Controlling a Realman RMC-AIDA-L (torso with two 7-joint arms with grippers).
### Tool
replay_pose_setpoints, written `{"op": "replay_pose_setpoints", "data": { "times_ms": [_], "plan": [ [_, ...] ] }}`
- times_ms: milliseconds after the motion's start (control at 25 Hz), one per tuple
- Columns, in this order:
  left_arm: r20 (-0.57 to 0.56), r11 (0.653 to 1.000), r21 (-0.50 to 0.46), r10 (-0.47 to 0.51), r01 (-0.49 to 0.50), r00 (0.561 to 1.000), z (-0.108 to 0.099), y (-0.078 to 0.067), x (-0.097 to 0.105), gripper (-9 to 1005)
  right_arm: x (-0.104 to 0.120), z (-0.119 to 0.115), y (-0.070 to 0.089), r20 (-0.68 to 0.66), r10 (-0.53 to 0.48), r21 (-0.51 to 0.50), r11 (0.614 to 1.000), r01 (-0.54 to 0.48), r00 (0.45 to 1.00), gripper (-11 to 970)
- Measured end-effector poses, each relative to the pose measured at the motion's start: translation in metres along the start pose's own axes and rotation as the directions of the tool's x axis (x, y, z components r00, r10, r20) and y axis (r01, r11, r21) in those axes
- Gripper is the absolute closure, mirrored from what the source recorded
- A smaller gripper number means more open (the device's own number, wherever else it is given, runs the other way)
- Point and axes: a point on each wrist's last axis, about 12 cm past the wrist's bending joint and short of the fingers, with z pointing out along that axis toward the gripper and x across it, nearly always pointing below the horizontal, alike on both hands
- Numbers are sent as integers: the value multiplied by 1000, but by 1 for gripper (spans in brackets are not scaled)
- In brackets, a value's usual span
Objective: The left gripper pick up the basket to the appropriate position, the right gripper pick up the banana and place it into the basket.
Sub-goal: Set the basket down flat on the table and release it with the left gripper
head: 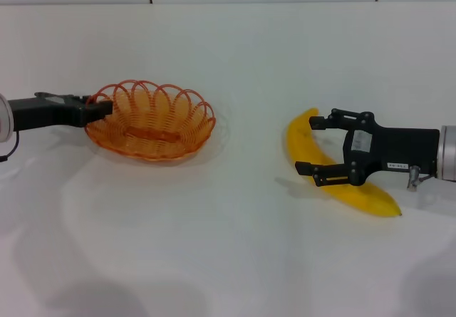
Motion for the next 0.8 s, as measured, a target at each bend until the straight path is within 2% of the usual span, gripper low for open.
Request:
{"op": "replay_pose_setpoints", "data": {
  "times_ms": [80, 480, 800],
  "plan": [
    [17, 1000, 2, 6, -7, 1000, 0, -1, -2, 689, 0, 0, 0, -1, 0, -1, 1000, 0, 1000, 112],
    [38, 1000, -7, 21, -21, 999, -1, 1, -1, 343, 0, 0, 0, 0, 0, -3, 1000, 0, 1000, 116],
    [88, 991, -36, 134, -131, 987, -2, -3, 1, 90, 2, -2, 1, 4, 5, 7, 1000, -5, 1000, 118]
  ]
}}
